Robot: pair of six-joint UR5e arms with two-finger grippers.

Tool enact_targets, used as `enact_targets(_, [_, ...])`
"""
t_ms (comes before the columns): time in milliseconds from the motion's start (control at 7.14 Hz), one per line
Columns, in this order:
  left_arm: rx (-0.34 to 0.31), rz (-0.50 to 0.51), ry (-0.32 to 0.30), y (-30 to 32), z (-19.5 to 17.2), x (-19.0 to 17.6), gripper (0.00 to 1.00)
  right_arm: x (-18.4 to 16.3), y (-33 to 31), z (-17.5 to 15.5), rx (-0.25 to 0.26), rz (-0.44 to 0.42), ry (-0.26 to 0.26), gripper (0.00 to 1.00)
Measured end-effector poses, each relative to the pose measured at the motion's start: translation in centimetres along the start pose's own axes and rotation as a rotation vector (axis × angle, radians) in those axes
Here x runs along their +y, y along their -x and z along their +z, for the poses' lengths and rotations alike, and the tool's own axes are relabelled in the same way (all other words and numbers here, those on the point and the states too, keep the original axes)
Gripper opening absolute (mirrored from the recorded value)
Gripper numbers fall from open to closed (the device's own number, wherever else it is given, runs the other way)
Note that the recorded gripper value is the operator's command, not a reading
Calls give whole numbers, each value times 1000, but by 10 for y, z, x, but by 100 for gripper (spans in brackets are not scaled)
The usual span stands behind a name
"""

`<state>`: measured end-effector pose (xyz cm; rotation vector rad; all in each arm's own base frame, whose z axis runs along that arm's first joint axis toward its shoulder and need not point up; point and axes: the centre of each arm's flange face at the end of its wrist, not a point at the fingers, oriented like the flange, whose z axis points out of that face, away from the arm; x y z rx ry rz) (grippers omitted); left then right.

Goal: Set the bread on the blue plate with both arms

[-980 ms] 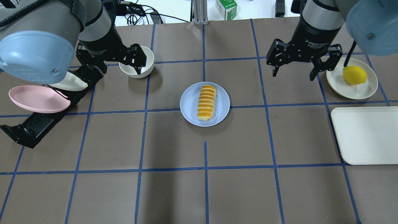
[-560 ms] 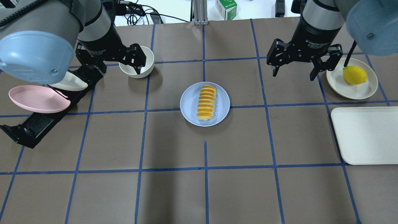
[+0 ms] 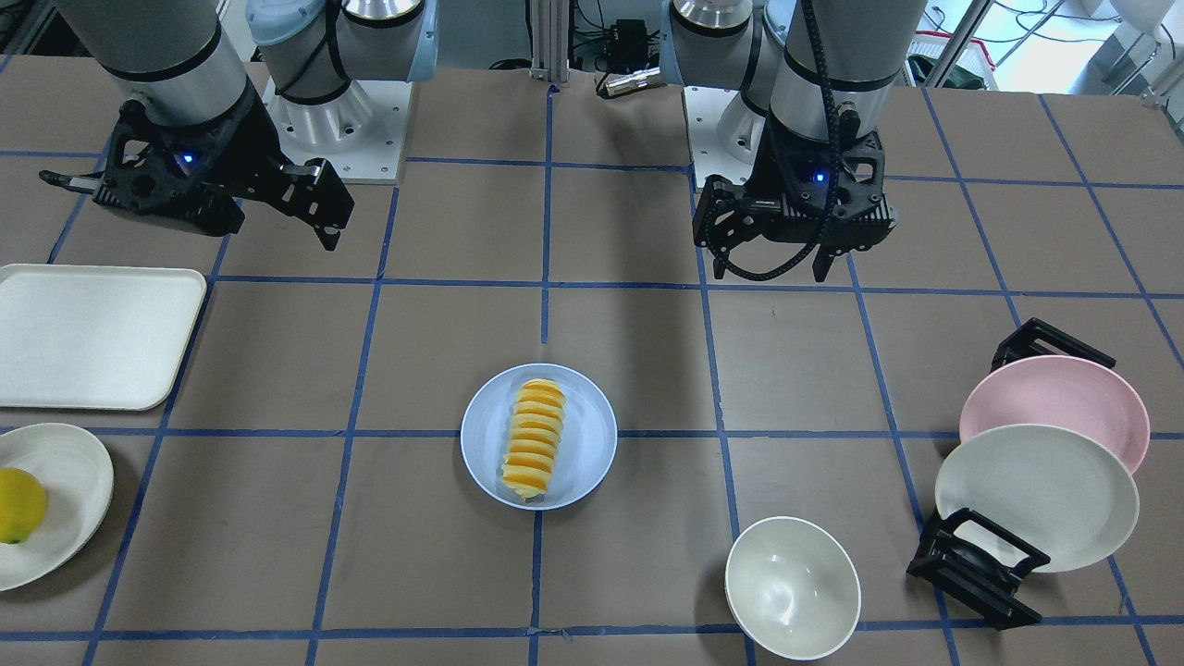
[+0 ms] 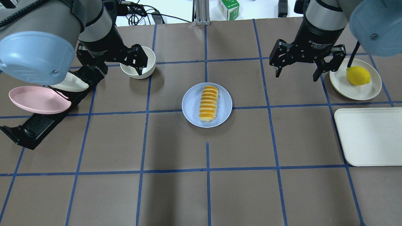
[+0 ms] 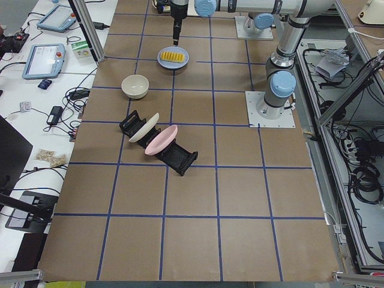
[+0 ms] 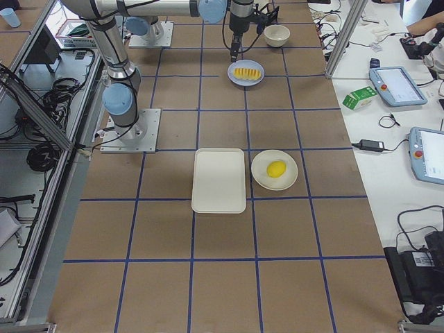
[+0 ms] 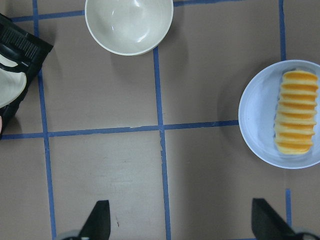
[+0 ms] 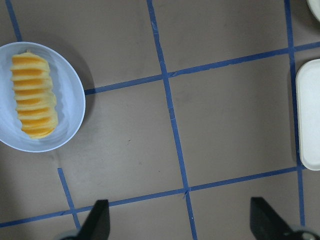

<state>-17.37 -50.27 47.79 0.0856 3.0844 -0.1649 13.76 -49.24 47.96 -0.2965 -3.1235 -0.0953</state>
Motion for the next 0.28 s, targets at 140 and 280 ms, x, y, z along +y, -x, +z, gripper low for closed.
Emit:
enact_targets(140, [0,-1,0,0,0,0,100,0,0,0,-4,0,-1,100])
enact_targets(280, [1,-1,-1,0,-1,0,100,0,1,0,-8,1,-1,100])
